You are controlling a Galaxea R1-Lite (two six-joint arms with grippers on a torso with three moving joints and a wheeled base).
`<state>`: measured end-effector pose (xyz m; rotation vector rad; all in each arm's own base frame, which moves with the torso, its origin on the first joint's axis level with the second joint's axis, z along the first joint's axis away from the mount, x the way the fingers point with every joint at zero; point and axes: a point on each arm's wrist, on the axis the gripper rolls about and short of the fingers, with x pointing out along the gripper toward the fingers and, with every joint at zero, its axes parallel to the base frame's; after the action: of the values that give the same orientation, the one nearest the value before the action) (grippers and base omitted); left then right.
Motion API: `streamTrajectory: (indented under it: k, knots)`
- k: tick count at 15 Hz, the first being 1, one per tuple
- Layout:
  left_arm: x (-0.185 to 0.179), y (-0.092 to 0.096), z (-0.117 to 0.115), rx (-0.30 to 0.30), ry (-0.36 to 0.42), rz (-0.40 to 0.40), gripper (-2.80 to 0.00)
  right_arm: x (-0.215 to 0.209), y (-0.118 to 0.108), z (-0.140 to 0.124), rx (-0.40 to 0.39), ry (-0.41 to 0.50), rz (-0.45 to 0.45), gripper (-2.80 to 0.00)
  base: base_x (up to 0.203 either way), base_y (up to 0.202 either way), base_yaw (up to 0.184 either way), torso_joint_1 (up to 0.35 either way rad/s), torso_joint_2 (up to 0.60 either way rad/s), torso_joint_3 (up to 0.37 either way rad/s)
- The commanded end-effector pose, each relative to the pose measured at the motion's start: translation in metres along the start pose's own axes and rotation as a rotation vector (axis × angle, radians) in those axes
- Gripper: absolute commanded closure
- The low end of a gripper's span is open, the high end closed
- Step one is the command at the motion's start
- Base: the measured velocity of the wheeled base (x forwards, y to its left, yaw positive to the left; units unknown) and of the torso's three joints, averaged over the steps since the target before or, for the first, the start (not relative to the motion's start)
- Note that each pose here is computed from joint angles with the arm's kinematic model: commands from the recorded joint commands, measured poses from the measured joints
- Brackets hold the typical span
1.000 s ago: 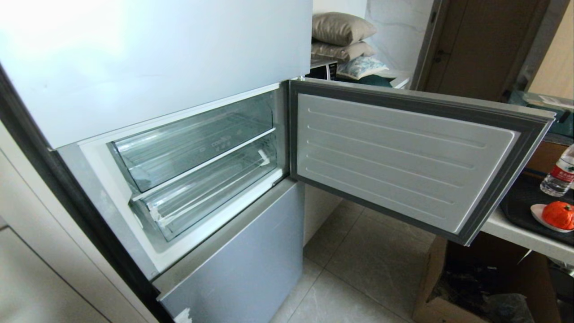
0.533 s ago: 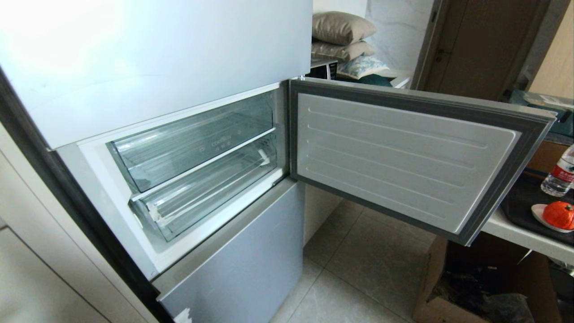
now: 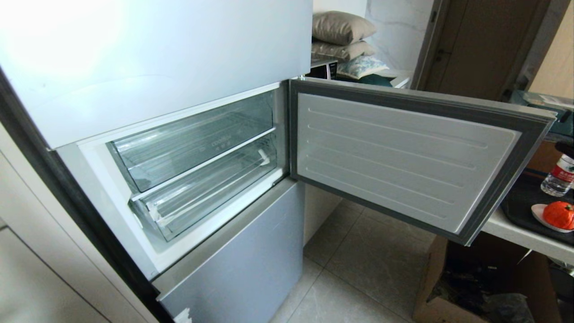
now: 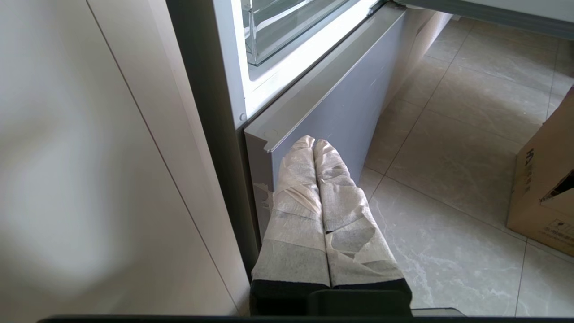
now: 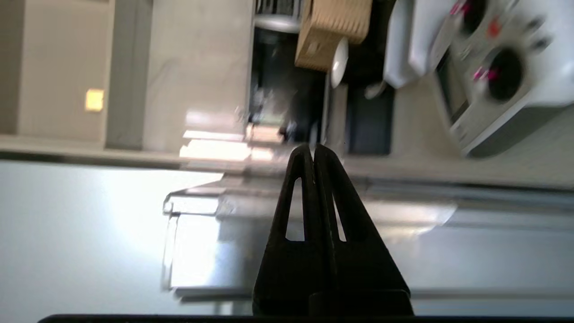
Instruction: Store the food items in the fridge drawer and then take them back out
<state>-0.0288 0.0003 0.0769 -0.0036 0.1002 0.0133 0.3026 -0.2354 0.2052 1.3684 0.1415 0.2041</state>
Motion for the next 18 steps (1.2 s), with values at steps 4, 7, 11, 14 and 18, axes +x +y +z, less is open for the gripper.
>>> streamTrajectory:
  k: [4,7,11,14,18]
  knots:
    - [0.0,0.0,0.0,0.0,0.001,0.001,0.0,0.014,-0.001,-0.007,0.073,0.096,0.016,0.0,0.0,0.0,0.0,0.0,0.0,0.0]
    - [0.0,0.0,0.0,0.0,0.001,0.001,0.0,0.02,-0.01,-0.011,0.146,0.168,0.007,0.0,0.0,0.0,0.0,0.0,0.0,0.0]
    - [0.0,0.0,0.0,0.0,0.001,0.001,0.0,0.003,0.006,-0.03,0.144,0.207,0.012,0.0,0.0,0.0,0.0,0.0,0.0,0.0]
    - [0.0,0.0,0.0,0.0,0.001,0.001,0.0,-0.017,0.019,-0.052,0.138,0.229,0.016,0.0,0.0,0.0,0.0,0.0,0.0,0.0]
    - [0.0,0.0,0.0,0.0,0.001,0.001,0.0,-0.048,0.04,-0.1,0.124,0.294,0.032,0.0,0.0,0.0,0.0,0.0,0.0,0.0]
